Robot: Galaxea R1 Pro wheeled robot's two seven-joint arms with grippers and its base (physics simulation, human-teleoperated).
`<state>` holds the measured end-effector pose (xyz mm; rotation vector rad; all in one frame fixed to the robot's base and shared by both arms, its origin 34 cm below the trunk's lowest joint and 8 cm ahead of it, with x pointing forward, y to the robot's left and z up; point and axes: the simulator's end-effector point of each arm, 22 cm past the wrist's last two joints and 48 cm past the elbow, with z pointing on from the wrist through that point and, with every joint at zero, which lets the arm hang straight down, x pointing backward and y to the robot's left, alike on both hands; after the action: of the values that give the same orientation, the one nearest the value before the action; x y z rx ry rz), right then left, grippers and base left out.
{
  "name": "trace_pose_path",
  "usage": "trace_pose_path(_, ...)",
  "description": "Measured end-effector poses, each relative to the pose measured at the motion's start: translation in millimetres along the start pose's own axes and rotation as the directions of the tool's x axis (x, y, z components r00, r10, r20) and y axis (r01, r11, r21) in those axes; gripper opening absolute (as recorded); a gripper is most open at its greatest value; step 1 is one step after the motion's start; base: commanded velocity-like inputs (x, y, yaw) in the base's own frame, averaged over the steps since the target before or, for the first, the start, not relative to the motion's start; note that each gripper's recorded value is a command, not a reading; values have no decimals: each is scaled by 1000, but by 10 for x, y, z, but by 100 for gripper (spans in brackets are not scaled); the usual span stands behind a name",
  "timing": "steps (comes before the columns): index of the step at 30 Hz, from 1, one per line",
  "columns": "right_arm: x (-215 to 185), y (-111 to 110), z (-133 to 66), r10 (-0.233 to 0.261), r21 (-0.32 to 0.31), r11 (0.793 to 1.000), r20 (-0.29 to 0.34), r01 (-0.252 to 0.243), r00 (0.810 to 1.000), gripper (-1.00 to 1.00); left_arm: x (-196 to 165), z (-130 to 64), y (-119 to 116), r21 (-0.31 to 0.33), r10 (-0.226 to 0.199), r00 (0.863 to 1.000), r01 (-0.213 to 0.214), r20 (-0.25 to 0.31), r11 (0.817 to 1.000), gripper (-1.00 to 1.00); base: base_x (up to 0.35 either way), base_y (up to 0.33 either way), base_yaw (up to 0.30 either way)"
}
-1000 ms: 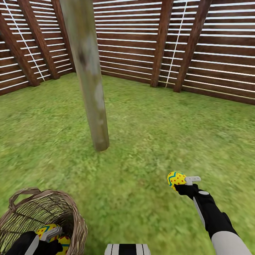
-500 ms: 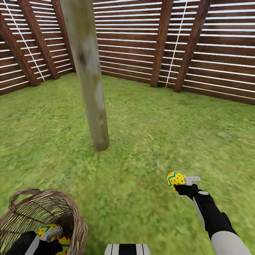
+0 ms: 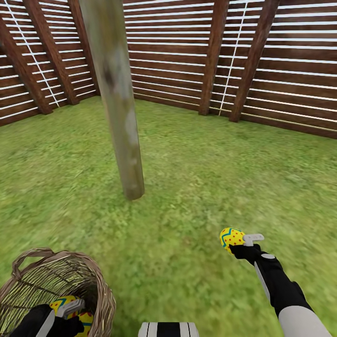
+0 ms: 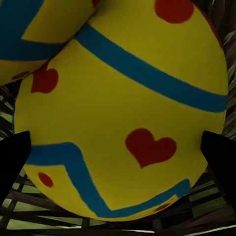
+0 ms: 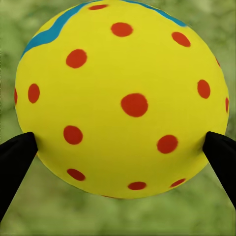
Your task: Take the three Easter eggs out of the wicker basket on the lawn in the garden, then place them on the lawn next to a single tree (choose any tree) so that all three eggs are next to the same tree and none are left in the basket.
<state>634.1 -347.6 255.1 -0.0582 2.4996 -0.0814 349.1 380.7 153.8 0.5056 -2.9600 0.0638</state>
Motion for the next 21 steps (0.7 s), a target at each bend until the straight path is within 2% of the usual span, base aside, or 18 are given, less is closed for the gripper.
trace_pose_path(2,-24,24,-11,-6,-4,1000,4,6,1000,-100,4,-6,-2,0,1,1000,-1,0,1000,-100,-70,0,0)
trace_pose_path(4,-63,35,-32,-10,-6,1000,10,10,1000,-100,56,7,-73,30,-27,1000,27,-11,999,-100,-286,0,0)
trace_pose_path(7,-121,97,-65,-6,-13,1000,22,7,1000,-100,46,-20,-109,36,-25,1000,25,-4,999,-100,-233,0,0)
trace_pose_path(14,-73,130,-63,-5,-18,1000,11,5,1000,-100,41,-31,-123,36,-22,1000,22,-1,999,-100,-15,0,0)
trace_pose_path(21,-223,118,-158,-3,-17,1000,40,4,999,-100,-21,-117,-198,53,-22,999,21,23,998,-100,0,0,0)
